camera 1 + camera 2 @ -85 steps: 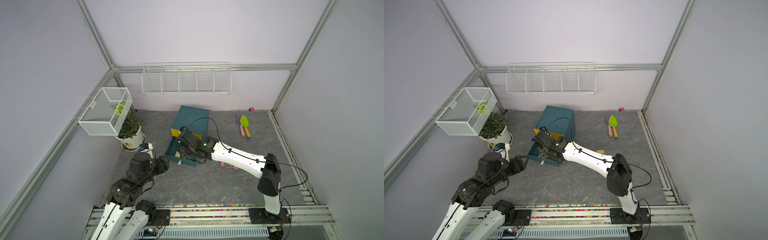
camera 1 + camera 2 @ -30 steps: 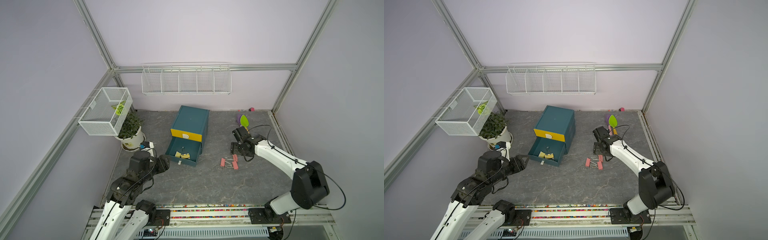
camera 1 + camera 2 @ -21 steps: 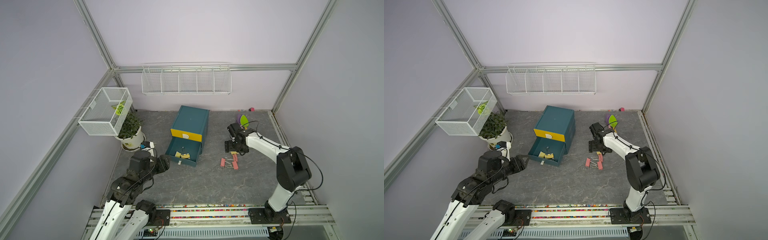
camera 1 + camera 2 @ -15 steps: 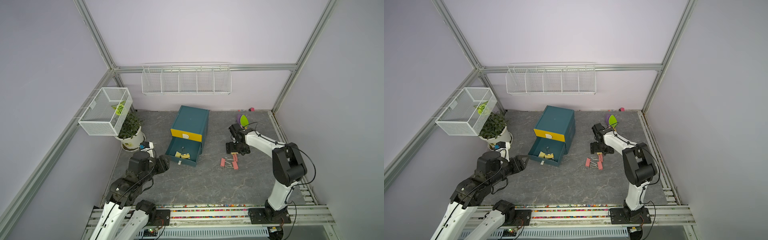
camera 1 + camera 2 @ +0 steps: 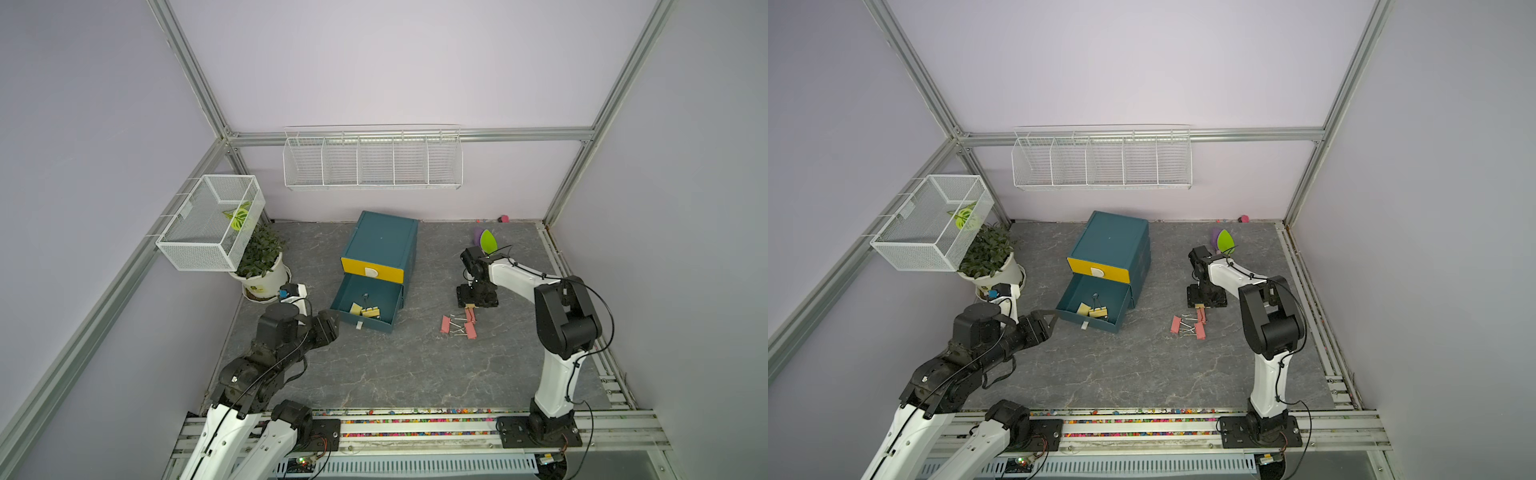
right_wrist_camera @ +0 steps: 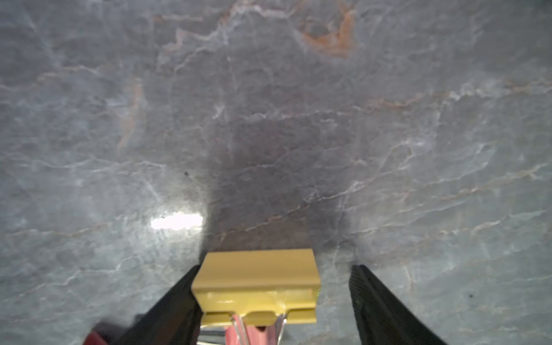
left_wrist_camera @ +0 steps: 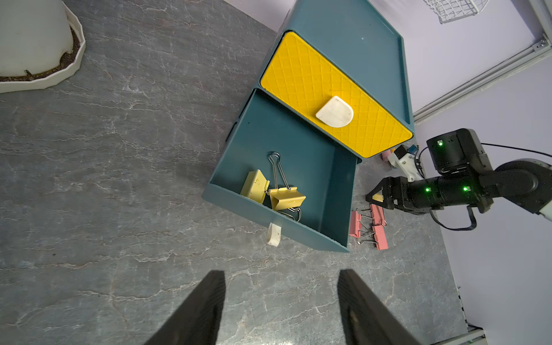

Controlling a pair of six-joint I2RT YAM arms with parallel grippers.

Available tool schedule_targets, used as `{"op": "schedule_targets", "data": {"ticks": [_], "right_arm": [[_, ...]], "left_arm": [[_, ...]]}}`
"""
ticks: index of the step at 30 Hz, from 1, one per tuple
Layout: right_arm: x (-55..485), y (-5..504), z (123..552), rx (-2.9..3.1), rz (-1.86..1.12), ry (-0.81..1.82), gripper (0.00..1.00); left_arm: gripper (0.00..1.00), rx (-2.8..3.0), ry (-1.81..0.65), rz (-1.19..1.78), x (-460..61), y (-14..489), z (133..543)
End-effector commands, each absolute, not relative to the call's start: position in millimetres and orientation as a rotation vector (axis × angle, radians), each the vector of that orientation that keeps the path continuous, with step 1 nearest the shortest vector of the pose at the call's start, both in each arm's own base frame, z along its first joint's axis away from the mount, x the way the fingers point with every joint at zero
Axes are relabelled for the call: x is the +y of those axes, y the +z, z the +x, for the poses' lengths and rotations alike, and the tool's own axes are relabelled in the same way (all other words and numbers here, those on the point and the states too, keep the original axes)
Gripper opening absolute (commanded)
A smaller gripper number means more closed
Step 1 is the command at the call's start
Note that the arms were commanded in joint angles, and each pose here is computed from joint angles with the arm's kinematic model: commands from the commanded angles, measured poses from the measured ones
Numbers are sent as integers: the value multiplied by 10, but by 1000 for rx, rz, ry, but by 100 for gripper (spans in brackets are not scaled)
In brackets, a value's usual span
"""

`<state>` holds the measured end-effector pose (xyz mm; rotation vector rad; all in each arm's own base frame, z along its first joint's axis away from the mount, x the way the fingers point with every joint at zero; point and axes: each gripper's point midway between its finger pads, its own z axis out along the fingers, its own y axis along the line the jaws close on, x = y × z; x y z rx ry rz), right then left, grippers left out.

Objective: Put the binder clips in the drawer according to color
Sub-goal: Pick up the binder clip at the center of the board.

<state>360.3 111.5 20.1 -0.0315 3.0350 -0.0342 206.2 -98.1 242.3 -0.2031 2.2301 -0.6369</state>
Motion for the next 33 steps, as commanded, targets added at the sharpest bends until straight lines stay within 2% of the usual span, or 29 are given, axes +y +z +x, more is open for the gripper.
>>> {"op": "schedule_targets", "data": {"ticks": [1, 14, 27, 33], "right_arm": [[1159, 178, 3612, 3047, -43, -5, 74], [1145, 235, 3639, 2998, -7, -8, 52], [1281, 802, 3670, 2809, -29, -22, 48], [1708, 1203, 3585, 2677, -189, -9, 46]], "left_arm": [[65, 2196, -635, -183, -973, 2528, 2075], [65, 2197, -636, -181, -976, 2513, 2076], [65, 2200, -638, -181, -983, 2498, 2083], [66, 2202, -636, -183, -981, 2486, 2087]]}}
